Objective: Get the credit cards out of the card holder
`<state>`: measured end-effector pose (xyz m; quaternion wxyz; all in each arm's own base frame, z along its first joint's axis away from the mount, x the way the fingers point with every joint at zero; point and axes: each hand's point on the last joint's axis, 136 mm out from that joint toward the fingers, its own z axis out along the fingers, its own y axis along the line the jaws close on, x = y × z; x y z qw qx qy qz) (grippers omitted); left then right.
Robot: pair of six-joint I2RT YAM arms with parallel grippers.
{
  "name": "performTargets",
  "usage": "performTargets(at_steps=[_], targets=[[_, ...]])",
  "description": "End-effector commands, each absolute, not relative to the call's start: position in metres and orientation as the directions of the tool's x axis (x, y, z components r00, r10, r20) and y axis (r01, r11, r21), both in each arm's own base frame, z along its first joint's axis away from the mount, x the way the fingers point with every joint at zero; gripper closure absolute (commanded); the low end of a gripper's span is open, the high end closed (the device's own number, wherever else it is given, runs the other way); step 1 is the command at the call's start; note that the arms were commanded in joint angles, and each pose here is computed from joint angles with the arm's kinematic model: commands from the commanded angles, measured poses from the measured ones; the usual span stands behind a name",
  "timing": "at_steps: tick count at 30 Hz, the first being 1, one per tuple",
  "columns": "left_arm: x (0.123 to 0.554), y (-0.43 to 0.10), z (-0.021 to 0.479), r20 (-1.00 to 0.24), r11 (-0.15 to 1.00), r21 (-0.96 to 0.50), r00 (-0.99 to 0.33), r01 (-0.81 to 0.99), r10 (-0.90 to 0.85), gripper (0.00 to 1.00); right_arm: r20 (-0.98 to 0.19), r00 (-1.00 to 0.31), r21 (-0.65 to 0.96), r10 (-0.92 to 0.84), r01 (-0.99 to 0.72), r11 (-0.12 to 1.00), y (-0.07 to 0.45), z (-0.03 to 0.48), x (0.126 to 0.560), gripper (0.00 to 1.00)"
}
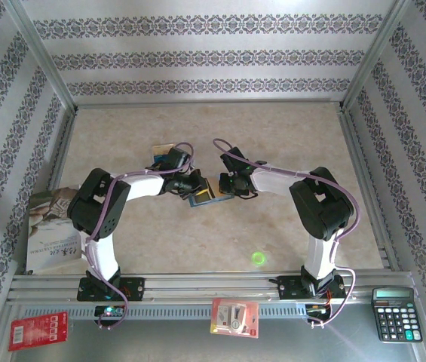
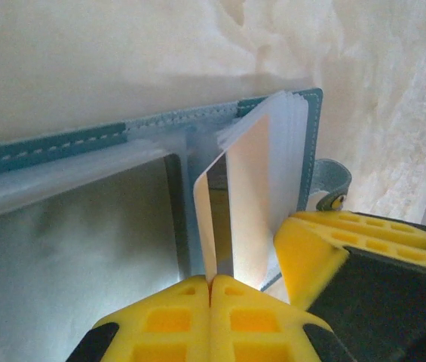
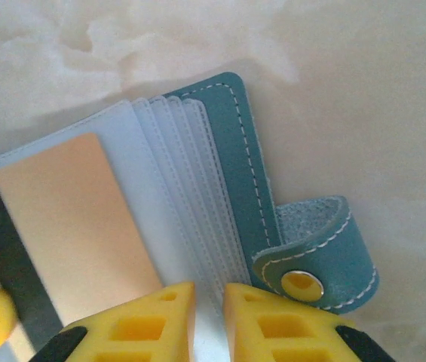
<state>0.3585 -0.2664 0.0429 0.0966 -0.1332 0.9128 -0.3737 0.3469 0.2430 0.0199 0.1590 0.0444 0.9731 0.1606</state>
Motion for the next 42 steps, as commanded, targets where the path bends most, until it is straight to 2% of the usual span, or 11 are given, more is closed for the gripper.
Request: performTargets(at_steps=[1,12,18,28,32,37,42], targets=[[0.35,-0.246,0.041,-0.09,0.73,-0.657,-0.942,-0.187,-0.322,0.99,-0.287,-0.941,0.277,0.178,0.096,0.956,0.223,0.011,0.344,0.79],[0.344,-0.236,0.053,-0.125,0.741,-0.646,-0.932,-0.183,-0.339,1.0,-0.369,-0.915,0.423,0.165,-0.007,0.906,0.256,0.071,0.353,0.77],[0.332,-0.217,0.072,-0.194,0.773,-0.612,-0.916,-0.167,-0.352,1.0,-0.427,-0.884,0.533,0.194,-0.073,0.843,0.264,0.09,0.35,0.68],[0.318,-0.191,0.093,-0.241,0.798,-0.591,-0.917,-0.121,-0.318,1.0,-0.459,-0.86,0.656,0.224,-0.158,0.738,0.277,0.118,0.35,0.65],[0.325,-0.196,0.128,-0.281,0.743,-0.668,-0.91,-0.042,-0.304,1.0,-0.456,-0.863,0.732,0.22,-0.223,0.644,0.29,0.136,0.349,0.56],[0.342,-0.213,0.18,-0.306,0.594,-0.802,-0.902,0.071,-0.305,1.0,-0.43,-0.87,0.816,0.239,-0.262,0.515,0.292,0.163,0.353,0.45],[0.355,-0.23,0.21,-0.335,0.513,-0.842,-0.906,0.163,-0.261,1.0,-0.436,-0.87,0.864,0.23,-0.333,0.376,0.295,0.204,0.362,0.33]])
